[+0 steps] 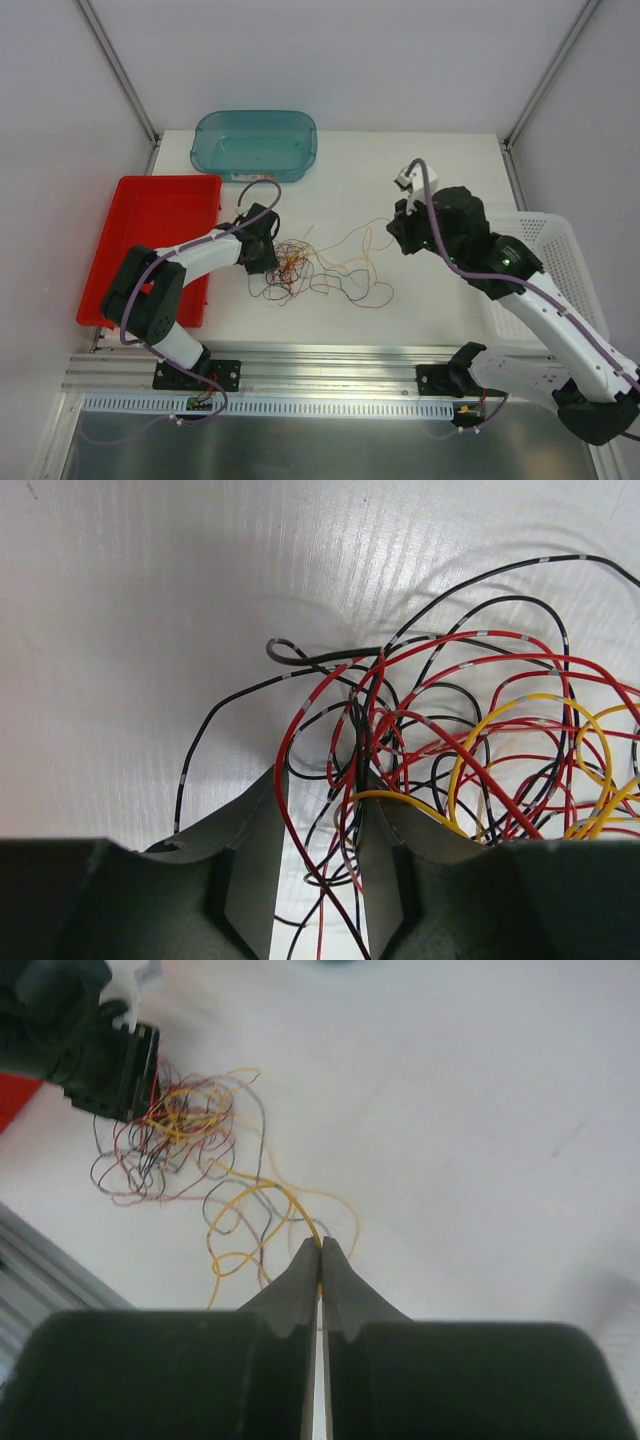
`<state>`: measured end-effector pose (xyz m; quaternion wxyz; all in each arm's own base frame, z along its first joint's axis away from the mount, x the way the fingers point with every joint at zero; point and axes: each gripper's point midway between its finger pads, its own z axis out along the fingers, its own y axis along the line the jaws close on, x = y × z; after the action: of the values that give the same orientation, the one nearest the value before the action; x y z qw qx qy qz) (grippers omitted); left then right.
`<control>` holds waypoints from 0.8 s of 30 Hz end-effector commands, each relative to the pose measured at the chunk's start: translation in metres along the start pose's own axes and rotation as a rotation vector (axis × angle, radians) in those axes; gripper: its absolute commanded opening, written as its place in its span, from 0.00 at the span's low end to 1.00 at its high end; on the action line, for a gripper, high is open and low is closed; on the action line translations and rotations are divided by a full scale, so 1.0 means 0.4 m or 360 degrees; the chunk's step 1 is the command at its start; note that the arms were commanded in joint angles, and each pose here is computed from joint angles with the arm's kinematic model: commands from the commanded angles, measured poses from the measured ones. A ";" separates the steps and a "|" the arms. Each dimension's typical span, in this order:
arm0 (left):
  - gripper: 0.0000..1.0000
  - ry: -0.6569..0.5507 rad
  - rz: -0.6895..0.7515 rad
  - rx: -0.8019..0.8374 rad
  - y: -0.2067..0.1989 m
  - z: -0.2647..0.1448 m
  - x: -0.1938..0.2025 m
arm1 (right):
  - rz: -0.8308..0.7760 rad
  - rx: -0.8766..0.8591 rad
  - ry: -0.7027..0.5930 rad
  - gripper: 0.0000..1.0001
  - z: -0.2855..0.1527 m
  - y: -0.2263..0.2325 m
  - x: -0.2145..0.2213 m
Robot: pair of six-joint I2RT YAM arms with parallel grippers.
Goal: Untangle the cables
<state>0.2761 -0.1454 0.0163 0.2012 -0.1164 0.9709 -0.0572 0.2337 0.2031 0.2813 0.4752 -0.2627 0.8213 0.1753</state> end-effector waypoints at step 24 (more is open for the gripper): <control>0.38 -0.0072 0.0025 -0.0037 0.026 -0.041 -0.019 | 0.0117 0.0874 -0.0709 0.01 -0.519 -0.268 -0.267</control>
<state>0.2745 -0.1320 0.0184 0.2116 -0.1150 0.9701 -0.0288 0.1925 0.0400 0.4716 0.6925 -0.0547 0.7177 0.0483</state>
